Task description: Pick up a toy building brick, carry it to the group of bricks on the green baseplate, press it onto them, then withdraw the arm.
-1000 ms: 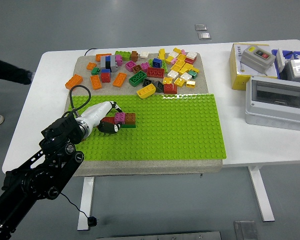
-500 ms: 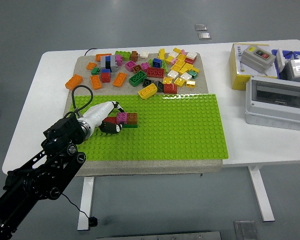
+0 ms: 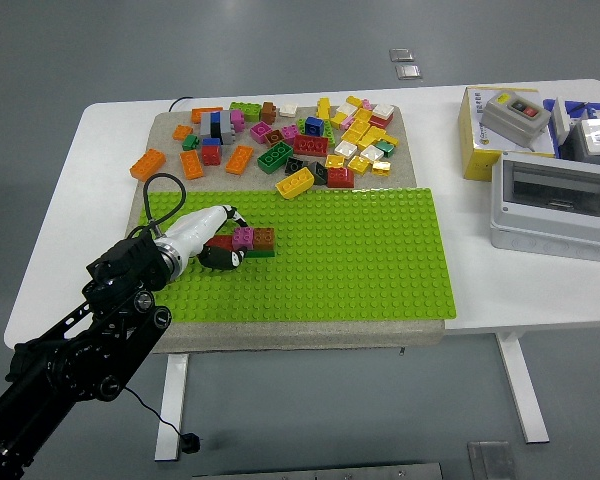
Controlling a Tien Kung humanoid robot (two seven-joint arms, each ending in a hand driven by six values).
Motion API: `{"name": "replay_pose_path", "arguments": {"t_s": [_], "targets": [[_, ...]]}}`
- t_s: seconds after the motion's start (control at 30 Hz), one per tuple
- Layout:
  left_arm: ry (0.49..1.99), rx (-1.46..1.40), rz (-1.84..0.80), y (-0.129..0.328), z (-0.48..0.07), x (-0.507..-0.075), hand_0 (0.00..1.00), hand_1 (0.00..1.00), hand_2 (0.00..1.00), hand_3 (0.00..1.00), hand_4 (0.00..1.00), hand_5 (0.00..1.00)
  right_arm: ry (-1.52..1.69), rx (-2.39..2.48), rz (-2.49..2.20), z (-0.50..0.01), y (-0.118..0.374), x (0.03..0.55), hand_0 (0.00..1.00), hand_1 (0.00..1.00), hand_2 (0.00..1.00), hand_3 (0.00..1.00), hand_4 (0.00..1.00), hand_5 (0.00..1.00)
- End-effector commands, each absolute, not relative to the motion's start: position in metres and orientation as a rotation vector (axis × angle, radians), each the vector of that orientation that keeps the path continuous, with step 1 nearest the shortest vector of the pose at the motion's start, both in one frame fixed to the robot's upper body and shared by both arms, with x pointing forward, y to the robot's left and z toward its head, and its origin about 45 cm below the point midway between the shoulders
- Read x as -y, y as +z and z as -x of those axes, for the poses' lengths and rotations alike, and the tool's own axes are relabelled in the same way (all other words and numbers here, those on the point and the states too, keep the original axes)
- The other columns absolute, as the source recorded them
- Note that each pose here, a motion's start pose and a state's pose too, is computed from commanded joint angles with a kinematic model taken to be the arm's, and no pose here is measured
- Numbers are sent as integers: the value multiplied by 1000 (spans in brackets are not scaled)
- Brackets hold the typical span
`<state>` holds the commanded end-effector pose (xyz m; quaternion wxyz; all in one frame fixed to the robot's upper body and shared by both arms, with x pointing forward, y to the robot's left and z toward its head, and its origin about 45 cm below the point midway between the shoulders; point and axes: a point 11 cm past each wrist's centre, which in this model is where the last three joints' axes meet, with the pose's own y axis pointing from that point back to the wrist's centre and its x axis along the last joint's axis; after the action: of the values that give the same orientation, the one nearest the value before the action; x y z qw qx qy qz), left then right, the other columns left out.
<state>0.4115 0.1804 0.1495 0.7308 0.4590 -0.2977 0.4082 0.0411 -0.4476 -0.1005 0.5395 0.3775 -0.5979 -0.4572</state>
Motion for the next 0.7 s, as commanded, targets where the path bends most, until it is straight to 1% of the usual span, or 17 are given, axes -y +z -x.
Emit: {"name": "replay_pose_path", "arguments": {"t_s": [0.17,0.2,0.37,0.4,0.57,0.6,0.7], "targets": [[897,655,-1012,149,-411,-181,996,954,980,796,521,157,-1088,1420,-897,-40,-101,448,699,613,571,692,375,880],[897,656,-1013,149,-411,-181,996,955,986,847,550,163,-1088,1420,-896,-40,-101,448,696,613,570,692,375,881],[898,659,-1013,150,-411,-182,996,955,986,847,550,163,-1089,1420,-896,-40,-101,448,696,613,570,692,375,881],[898,659,-1013,150,-411,-182,996,956,987,871,669,254,-1089,1420,-896,-40,-101,448,698,613,570,692,375,881],[901,665,-1008,151,-411,-181,996,956,987,871,669,254,-1090,1422,-896,-40,-101,448,698,613,570,692,375,881],[901,668,-1007,152,-411,-181,997,956,991,883,691,280,-1090,1422,-896,-40,-101,448,698,612,570,691,375,882],[906,682,-1002,157,-412,-181,997,956,991,883,691,280,-1089,1422,-896,-40,-100,448,698,612,570,691,375,882]]}}
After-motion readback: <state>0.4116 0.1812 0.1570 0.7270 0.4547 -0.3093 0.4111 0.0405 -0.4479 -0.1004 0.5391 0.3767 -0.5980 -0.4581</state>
